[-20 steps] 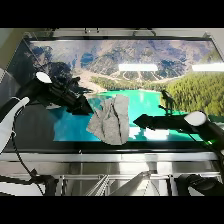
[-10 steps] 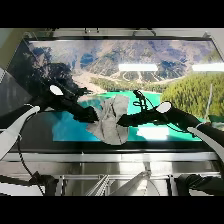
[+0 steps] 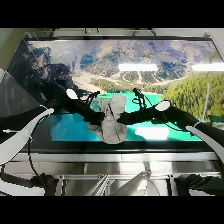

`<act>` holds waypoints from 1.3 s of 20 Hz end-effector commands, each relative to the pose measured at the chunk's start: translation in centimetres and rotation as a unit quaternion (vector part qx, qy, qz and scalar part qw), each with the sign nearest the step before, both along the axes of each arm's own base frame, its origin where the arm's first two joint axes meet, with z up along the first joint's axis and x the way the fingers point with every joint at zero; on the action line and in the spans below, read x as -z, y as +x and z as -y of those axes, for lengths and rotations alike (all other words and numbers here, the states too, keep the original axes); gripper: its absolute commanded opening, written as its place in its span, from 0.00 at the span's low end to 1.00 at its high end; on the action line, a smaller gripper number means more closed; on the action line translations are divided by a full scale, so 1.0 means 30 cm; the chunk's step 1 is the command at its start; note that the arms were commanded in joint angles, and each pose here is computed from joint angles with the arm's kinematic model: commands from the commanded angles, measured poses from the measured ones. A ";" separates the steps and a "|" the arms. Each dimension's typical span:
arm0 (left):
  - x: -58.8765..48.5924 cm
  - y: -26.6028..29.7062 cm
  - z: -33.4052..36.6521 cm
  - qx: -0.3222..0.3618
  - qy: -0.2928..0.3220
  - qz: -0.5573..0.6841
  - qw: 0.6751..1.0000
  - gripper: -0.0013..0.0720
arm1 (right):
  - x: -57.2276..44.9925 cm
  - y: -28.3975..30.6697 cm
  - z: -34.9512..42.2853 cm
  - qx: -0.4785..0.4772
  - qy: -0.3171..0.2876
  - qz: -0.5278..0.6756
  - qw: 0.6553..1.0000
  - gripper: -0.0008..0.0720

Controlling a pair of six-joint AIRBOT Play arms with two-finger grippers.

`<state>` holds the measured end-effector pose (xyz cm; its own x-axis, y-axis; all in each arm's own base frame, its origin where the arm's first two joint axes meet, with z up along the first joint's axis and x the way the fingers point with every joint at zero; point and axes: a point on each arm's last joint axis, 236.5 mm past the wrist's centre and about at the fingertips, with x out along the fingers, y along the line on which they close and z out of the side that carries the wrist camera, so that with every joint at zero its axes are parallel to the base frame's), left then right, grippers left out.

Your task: Fold the shirts.

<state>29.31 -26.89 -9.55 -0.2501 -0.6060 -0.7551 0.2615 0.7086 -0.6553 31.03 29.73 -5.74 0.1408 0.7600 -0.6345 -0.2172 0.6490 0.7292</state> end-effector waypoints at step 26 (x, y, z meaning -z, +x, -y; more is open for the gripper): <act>-0.749 0.076 -0.268 -0.070 -0.089 0.195 0.974 0.15 | -0.760 -0.005 0.336 0.060 0.100 0.242 0.963 0.53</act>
<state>32.36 -18.43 14.85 0.2009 -0.7626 -0.6148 0.4275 0.6330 -0.6454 30.39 19.71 21.36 0.5166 0.8368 -0.1812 -0.5484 0.4860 0.6805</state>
